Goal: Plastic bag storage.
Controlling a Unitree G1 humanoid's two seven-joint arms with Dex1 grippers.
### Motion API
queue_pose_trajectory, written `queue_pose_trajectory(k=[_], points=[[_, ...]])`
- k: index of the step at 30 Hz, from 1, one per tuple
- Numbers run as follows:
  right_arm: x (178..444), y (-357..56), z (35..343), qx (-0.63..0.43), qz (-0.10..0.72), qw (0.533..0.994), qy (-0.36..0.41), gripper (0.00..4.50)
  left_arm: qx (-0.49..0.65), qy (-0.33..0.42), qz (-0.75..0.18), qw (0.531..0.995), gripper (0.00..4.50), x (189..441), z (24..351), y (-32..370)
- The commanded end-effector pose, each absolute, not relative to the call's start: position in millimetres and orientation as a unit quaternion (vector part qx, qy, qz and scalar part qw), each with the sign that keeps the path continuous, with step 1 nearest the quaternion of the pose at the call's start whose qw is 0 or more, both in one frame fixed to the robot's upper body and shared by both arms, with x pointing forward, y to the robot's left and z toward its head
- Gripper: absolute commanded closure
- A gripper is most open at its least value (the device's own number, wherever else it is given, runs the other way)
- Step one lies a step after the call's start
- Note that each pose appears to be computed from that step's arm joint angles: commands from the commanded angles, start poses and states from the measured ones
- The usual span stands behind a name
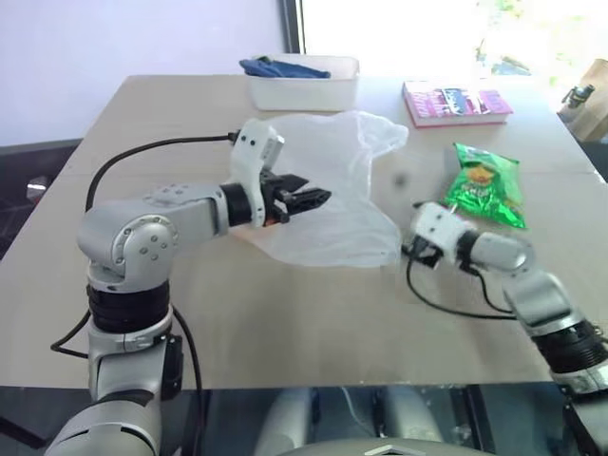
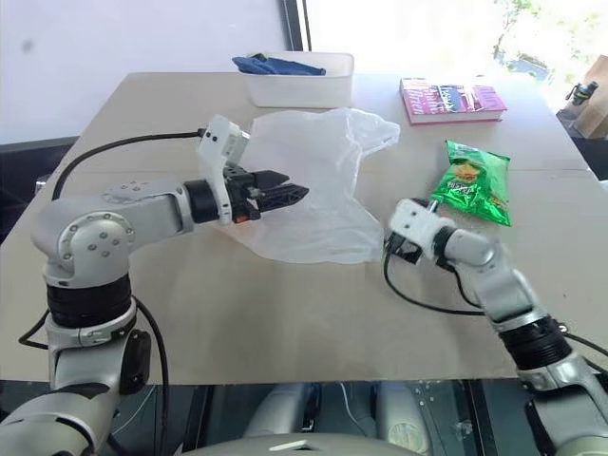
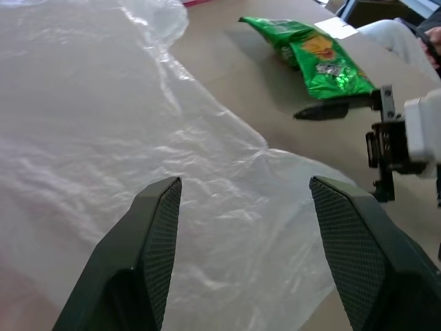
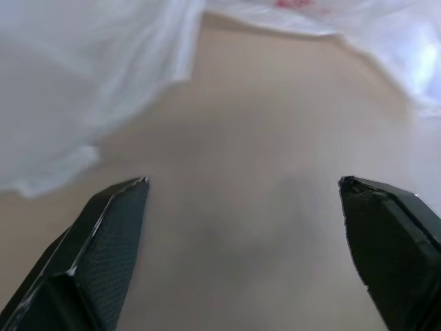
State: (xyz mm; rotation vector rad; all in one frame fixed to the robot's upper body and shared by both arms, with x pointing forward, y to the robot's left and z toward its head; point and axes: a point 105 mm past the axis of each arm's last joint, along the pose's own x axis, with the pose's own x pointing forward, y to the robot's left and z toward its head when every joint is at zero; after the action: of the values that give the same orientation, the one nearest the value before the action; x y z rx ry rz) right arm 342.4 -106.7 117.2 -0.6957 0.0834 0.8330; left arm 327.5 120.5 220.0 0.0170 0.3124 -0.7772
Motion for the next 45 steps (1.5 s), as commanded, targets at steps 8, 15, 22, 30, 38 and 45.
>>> queue_pose_trajectory(k=[8, 15, 22, 30, 38, 45], points=[[302.9, -0.9, 189.5, -0.186, 0.562, 0.802, -0.077, 0.0, 0.029, 0.148, -0.439, 0.886, 1.46, 297.2, 237.8, 132.9], [305.5, -17.5, 181.1, -0.248, 0.555, 0.792, -0.055, 0.0, 0.05, 0.163, -0.488, 0.856, 1.46, 264.8, 223.7, 130.9], [294.6, -36.3, 174.8, -0.257, 0.564, 0.784, -0.024, 0.0, 0.145, 0.109, -0.439, 0.88, 1.46, 308.5, 213.1, 109.3], [290.8, -38.6, 174.0, -0.263, 0.561, 0.784, -0.014, 0.0, 0.211, 0.093, -0.524, 0.82, 1.46, 304.2, 200.5, 80.6], [290.5, -115.7, 158.6, -0.34, 0.468, 0.811, 0.079, 0.0, 0.287, 0.075, -0.569, 0.767, 1.46, 304.9, 191.0, 71.8], [252.6, -161.1, 176.5, -0.273, 0.435, 0.854, 0.088, 0.0, 0.299, 0.088, -0.605, 0.733, 1.46, 305.5, 178.7, 61.4]])
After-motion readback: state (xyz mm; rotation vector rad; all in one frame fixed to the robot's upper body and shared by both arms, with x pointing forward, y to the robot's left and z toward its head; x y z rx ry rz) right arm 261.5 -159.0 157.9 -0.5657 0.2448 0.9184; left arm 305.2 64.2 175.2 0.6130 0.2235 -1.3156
